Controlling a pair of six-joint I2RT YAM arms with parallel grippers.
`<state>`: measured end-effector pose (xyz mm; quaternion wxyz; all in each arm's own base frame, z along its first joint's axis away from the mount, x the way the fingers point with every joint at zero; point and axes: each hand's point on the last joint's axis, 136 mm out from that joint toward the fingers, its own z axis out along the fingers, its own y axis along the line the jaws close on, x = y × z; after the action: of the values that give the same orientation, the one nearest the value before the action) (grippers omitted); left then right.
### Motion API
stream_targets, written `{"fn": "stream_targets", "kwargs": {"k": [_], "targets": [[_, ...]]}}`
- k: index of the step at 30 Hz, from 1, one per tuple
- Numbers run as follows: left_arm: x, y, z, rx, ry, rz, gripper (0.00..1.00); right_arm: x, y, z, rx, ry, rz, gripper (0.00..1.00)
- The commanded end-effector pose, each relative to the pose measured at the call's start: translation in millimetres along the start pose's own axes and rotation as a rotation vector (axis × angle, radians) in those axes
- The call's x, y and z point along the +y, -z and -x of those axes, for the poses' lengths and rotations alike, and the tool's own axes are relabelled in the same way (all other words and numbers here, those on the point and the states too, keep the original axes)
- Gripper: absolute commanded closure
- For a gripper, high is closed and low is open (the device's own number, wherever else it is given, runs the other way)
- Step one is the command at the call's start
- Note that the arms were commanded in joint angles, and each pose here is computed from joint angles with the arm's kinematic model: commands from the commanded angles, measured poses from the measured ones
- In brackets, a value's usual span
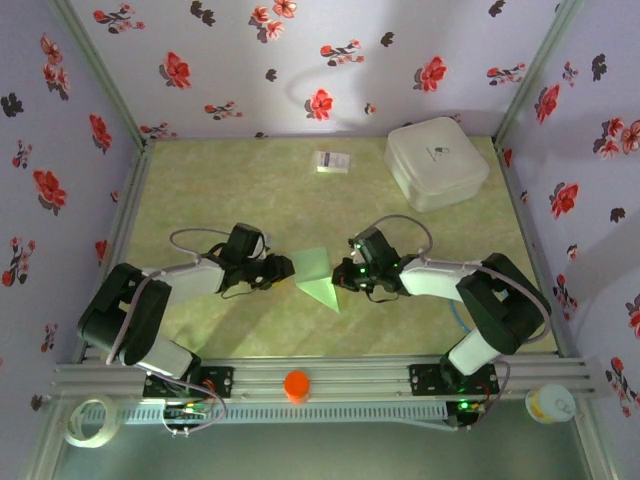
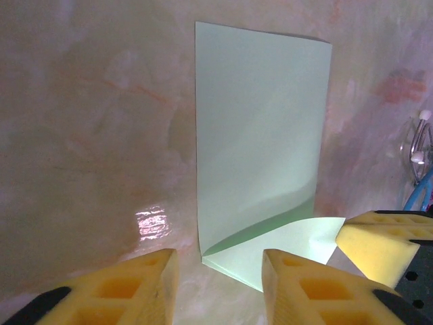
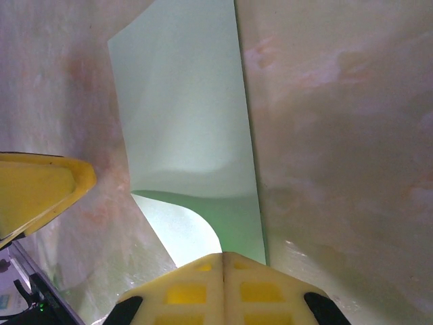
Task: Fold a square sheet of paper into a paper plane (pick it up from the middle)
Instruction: Fourth fold the wing at the center of the table.
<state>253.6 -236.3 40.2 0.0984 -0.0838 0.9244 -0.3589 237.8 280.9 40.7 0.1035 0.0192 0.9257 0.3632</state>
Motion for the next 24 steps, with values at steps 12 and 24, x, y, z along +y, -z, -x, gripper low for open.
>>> {"fn": "stream_targets", "kwargs": {"k": [12,24], "targets": [[-23.9,-1.7,9.7,0.003,0.003,-0.064,0.44,8.3,15.9,5.7,-0.044,-0.009,0.099,0.96],[-28.9,-11.7,17.5,0.005,0.031,-0.079,0.44,3.5,15.7,6.4,-0.045,-0.022,0.097,0.96]]}}
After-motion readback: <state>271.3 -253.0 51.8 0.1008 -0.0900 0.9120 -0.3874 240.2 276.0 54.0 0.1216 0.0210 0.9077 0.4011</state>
